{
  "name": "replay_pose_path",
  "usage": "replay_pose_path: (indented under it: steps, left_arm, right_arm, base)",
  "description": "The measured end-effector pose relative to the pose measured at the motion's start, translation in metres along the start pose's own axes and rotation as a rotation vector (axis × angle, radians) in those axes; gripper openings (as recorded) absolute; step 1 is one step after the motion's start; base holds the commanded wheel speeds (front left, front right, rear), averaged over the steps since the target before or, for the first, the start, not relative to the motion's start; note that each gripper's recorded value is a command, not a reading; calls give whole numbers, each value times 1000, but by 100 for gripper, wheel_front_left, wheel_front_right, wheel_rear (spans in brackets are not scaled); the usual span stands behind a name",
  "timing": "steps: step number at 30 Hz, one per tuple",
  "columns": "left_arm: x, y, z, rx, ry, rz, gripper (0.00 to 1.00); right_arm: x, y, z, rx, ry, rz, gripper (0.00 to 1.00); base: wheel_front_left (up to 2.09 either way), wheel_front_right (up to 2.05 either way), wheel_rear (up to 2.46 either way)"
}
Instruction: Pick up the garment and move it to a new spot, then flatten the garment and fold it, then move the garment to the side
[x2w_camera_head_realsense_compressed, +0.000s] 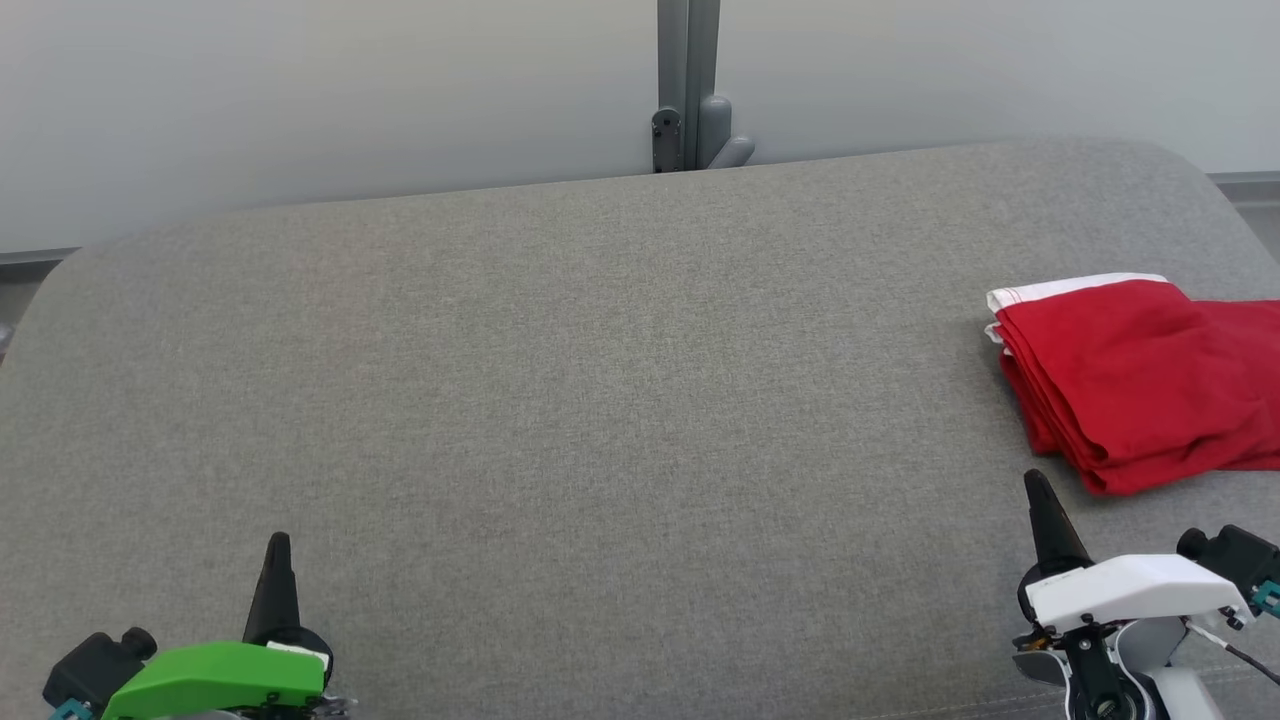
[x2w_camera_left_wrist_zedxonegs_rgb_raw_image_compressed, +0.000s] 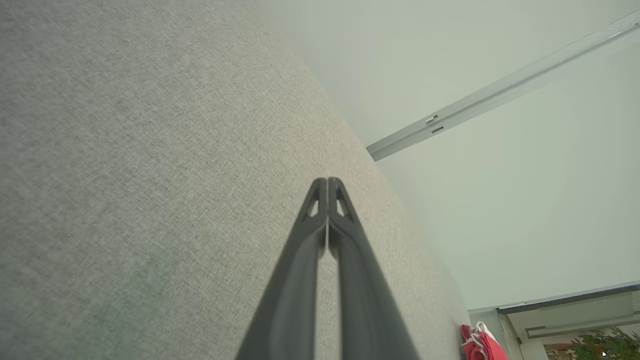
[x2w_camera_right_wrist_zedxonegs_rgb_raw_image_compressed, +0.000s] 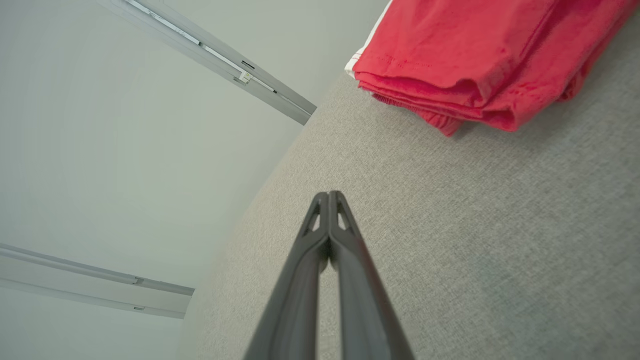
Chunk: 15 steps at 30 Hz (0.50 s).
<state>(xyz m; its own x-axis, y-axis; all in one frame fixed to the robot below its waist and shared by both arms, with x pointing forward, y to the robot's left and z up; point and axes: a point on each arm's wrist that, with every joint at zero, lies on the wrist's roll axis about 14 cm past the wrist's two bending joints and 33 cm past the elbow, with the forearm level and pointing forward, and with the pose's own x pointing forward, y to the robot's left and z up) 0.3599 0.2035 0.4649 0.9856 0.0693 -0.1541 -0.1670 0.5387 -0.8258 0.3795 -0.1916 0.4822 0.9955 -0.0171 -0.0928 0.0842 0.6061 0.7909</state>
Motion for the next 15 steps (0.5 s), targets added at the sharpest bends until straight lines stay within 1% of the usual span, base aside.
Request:
replay_pose_path:
  steps: [3,15]
  left_arm:
    - [1,-2,1,-47,0,-8,0]
    - [5,-11,5,-168,2,-35,0]
  right_arm:
    - [0,1,1,50,-1,1,0]
    - [1,3,6,187,-5,11,0]
  base:
    - [0,0,0]
    - [0,0,0]
